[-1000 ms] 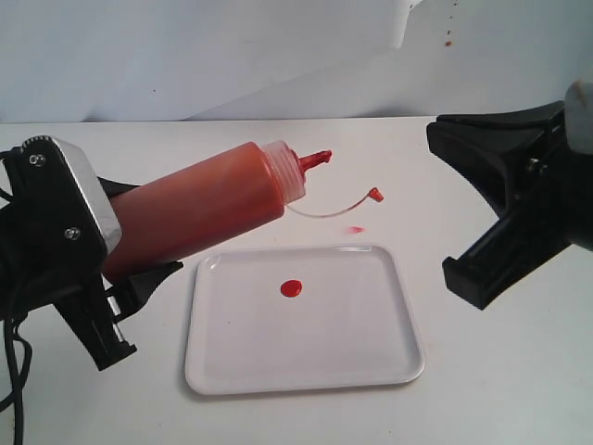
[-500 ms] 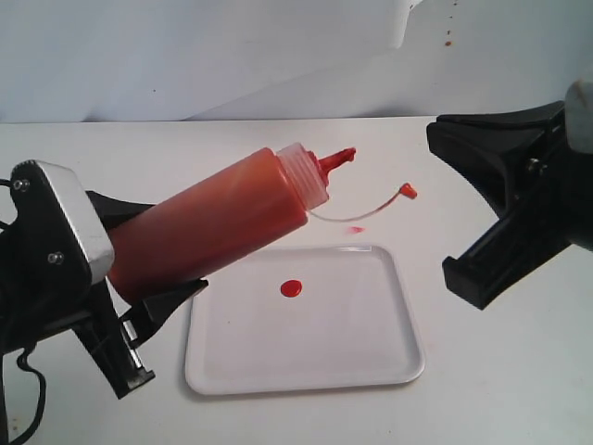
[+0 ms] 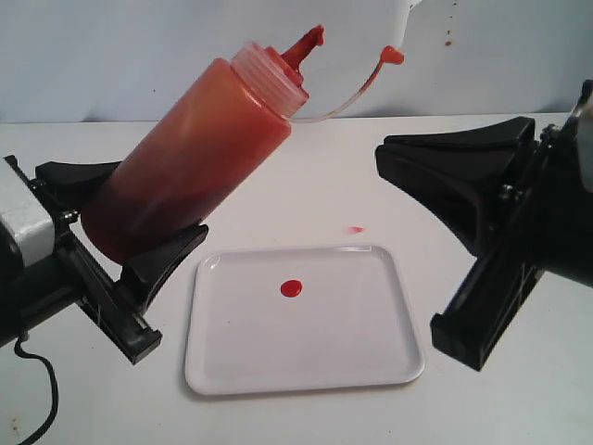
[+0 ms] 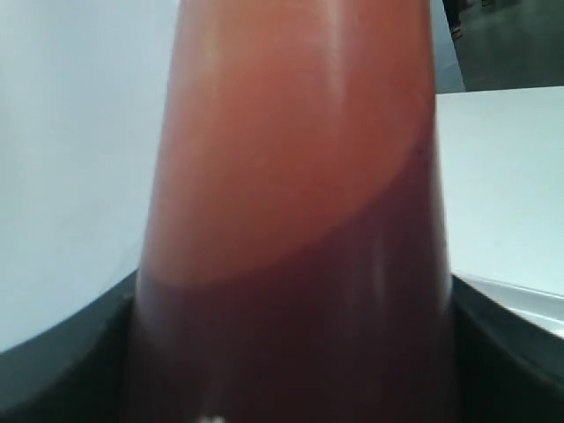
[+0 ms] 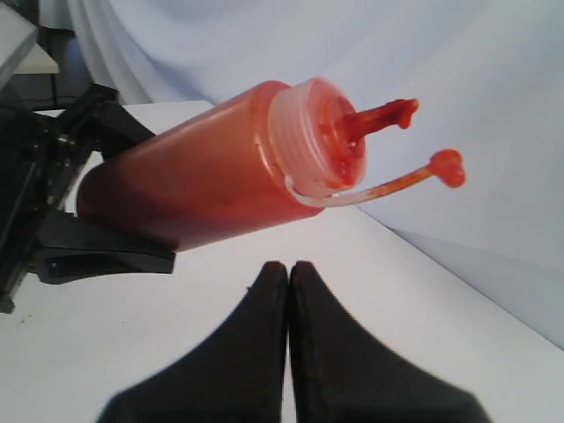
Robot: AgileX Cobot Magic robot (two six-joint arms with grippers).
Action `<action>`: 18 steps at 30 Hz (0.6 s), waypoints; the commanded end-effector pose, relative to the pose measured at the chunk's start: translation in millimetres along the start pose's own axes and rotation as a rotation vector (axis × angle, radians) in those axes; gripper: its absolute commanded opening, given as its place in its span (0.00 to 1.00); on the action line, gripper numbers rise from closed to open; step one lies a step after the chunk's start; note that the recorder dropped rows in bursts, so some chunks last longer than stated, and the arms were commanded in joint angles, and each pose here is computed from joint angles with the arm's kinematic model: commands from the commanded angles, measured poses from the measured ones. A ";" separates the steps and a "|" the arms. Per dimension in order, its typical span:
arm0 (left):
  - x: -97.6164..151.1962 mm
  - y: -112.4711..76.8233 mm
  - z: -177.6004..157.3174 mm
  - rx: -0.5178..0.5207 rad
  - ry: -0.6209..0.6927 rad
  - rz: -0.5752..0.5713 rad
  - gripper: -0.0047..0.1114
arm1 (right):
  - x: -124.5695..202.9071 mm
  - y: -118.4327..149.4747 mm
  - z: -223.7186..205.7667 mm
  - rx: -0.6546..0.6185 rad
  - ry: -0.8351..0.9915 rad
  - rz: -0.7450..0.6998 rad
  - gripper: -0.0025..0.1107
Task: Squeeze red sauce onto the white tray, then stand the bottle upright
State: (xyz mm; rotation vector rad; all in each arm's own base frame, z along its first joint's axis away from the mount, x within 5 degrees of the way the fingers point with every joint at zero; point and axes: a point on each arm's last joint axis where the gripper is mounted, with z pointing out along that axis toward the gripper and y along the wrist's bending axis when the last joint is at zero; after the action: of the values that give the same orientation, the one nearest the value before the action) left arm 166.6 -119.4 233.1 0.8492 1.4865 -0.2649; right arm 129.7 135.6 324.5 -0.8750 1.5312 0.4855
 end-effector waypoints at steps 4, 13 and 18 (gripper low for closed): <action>-14.1 4.5 -2.7 -0.050 -0.139 -0.037 0.04 | -1.0 5.0 -1.0 -0.050 -0.019 -0.008 0.02; -20.5 7.4 -4.0 -0.079 -0.212 -0.065 0.04 | -1.0 5.0 -1.0 -0.050 -0.019 -0.008 0.16; -24.0 7.8 -4.9 -0.077 -0.254 -0.111 0.04 | -1.2 5.3 -1.0 -0.053 -0.022 -0.071 0.59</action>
State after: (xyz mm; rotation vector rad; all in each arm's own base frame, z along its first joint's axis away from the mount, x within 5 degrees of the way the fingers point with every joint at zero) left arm 167.2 -119.0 245.7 0.7281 1.3866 -0.3239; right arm 126.6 138.3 325.3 -0.9262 1.4920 0.5007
